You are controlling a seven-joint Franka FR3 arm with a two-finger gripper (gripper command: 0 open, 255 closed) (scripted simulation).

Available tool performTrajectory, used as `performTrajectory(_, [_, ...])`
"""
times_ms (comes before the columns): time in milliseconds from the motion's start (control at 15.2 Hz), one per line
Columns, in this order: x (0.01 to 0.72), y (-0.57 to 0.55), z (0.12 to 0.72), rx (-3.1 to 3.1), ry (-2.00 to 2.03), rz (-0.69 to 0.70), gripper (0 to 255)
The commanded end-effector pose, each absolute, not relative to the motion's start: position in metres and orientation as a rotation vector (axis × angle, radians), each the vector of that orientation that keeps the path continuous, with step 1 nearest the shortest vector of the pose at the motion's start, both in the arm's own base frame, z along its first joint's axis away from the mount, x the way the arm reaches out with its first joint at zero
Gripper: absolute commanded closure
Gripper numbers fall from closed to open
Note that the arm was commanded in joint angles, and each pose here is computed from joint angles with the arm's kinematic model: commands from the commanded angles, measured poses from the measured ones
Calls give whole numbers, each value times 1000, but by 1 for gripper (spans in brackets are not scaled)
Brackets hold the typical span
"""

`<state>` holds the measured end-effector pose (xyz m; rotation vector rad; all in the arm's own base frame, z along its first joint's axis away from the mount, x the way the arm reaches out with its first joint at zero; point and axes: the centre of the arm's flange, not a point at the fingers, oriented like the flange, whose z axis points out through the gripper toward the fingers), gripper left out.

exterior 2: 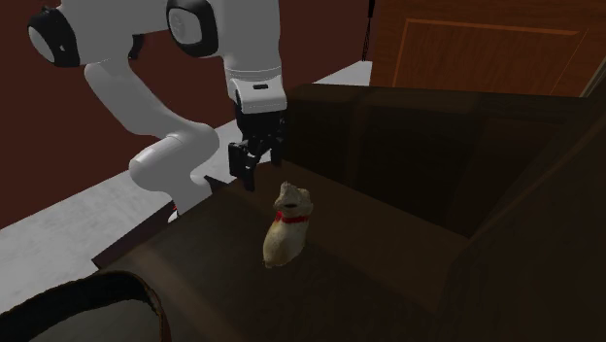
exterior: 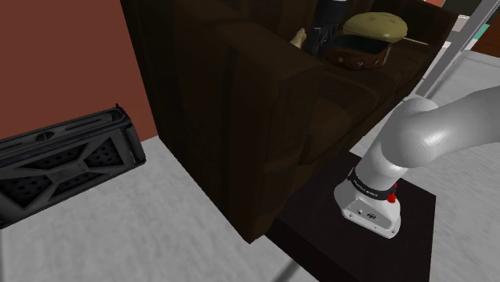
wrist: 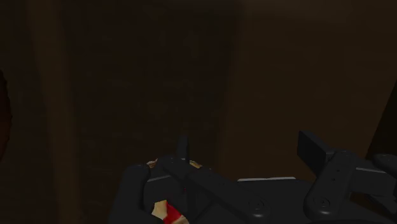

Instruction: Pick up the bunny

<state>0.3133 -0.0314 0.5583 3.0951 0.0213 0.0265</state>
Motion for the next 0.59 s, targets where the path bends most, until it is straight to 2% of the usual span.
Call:
performTrajectory(0, [313,-31,558,3095,21,27,0])
performTrajectory(528, [382,-129,614,3421,-103,34,0])
